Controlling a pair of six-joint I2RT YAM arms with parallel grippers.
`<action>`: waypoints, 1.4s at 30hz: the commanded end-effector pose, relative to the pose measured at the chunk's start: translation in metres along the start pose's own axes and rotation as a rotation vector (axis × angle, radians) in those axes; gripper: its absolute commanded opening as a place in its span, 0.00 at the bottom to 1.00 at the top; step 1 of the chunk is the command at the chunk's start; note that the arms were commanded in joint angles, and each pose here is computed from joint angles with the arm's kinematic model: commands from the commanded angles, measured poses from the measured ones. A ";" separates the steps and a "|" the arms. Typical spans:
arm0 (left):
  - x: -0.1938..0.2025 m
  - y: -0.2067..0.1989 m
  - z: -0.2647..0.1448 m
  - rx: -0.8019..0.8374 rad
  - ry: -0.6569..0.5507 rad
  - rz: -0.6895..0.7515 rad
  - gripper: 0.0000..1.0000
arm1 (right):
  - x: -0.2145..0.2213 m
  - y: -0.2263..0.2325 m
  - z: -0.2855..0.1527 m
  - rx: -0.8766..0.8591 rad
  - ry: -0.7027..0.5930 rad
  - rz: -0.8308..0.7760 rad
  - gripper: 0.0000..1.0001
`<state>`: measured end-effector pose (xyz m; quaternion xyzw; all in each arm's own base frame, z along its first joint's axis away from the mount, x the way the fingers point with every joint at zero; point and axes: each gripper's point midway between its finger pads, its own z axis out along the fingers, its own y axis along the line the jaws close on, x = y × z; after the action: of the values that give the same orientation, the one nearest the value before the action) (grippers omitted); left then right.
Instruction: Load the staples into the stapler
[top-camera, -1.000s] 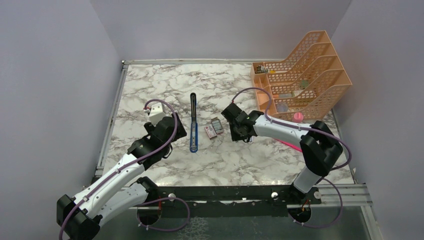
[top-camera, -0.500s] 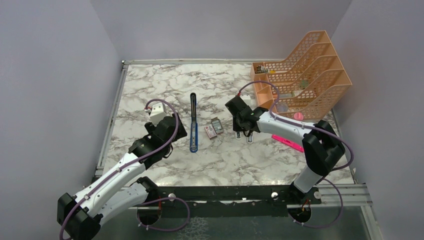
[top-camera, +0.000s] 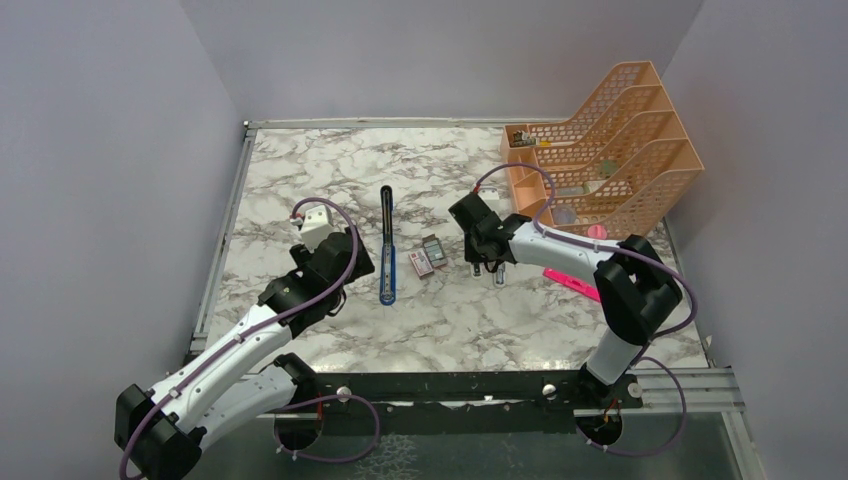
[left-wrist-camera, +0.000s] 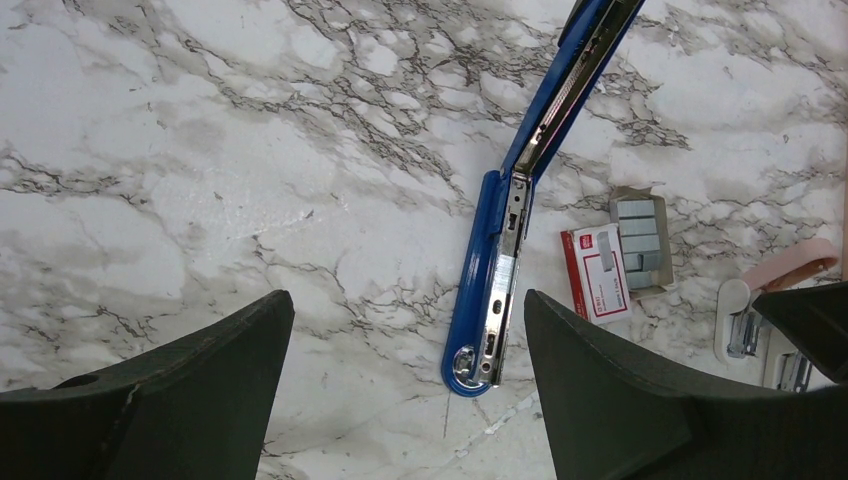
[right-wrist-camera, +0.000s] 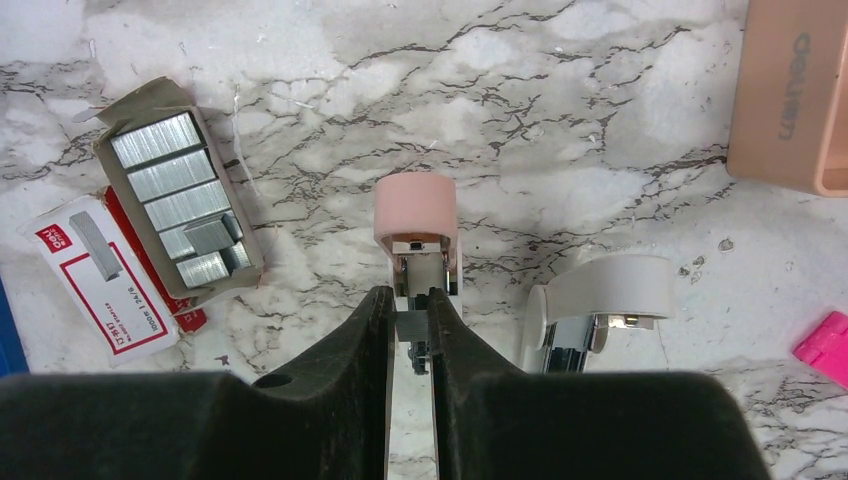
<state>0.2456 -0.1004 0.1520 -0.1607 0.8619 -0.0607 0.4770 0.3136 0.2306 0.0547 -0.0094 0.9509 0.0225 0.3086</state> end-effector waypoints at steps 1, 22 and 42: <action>-0.006 -0.004 0.001 0.004 -0.019 -0.018 0.86 | -0.009 -0.001 0.005 0.017 -0.028 0.020 0.21; -0.006 -0.004 0.000 0.008 -0.018 -0.020 0.86 | 0.002 -0.003 0.011 0.005 0.016 0.030 0.21; -0.005 -0.004 0.000 0.010 -0.014 -0.020 0.86 | 0.003 -0.004 0.008 0.001 0.015 0.036 0.21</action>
<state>0.2457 -0.1005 0.1509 -0.1601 0.8629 -0.0593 0.4756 0.3126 0.2263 0.0448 -0.0021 0.9548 0.0204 0.2966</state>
